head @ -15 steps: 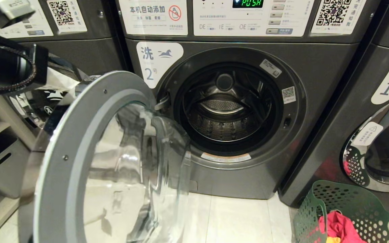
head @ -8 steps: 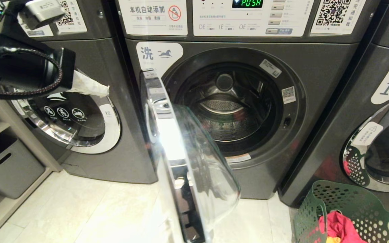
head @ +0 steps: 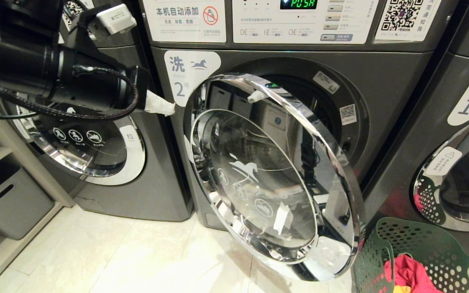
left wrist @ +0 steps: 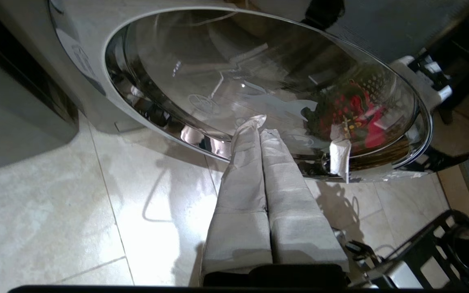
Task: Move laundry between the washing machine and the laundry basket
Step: Close the washing machine door with the left hand
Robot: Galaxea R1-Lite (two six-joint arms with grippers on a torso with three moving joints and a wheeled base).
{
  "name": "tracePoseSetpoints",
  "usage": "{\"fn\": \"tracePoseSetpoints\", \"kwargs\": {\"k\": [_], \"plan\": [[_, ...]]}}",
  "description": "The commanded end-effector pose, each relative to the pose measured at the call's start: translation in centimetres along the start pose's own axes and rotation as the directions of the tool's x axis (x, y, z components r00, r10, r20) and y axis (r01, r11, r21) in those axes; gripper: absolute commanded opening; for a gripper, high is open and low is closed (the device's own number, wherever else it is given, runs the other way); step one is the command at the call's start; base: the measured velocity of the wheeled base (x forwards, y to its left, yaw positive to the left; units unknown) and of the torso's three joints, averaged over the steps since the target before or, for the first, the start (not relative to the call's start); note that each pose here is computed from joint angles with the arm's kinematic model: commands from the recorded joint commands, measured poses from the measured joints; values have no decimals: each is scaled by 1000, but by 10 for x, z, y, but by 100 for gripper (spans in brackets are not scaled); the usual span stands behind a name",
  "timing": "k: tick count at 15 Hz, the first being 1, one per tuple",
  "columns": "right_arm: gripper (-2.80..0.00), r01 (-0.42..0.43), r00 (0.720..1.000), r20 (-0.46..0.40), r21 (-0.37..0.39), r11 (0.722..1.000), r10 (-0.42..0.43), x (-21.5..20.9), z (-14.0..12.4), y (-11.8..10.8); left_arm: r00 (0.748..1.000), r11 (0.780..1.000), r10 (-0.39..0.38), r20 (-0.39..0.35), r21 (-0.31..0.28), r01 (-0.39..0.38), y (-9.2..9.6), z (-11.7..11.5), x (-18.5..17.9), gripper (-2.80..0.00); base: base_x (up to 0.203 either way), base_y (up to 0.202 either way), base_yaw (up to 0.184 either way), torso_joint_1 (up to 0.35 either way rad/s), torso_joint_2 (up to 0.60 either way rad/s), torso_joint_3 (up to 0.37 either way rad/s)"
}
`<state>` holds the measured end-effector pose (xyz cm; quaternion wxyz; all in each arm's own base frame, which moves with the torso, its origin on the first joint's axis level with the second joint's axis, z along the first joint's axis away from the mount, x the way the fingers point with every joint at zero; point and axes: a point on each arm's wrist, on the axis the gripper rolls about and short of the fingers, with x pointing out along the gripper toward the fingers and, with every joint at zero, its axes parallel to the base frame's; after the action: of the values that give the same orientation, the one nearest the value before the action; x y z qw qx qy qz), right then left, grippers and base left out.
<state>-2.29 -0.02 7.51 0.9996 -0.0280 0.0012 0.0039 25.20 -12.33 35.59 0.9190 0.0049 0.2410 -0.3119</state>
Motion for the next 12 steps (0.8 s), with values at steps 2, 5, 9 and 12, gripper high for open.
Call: {"fn": "tracePoseSetpoints", "kwargs": {"k": [2,5,9,12], "plan": [[-280,-68,996,41,-119,991,73,-3,12,1,984,984,176,36,5,-177,-4,2,8,-280,0,0,0,0,0,0],[-280,-127,991,40,-29,991,129,-1,74,-1,915,911,386,113,-204,-359,-14,0,-27,-280,0,0,0,0,0,0],[-280,-279,899,-281,219,935,334,103,129,0,868,851,467,172,-353,-388,-20,-13,-80,-280,0,0,0,0,0,0],[-280,-331,813,-374,331,883,445,203,120,9,809,794,564,165,-377,-477,-22,-47,-115,-280,0,0,0,0,0,0]]}}
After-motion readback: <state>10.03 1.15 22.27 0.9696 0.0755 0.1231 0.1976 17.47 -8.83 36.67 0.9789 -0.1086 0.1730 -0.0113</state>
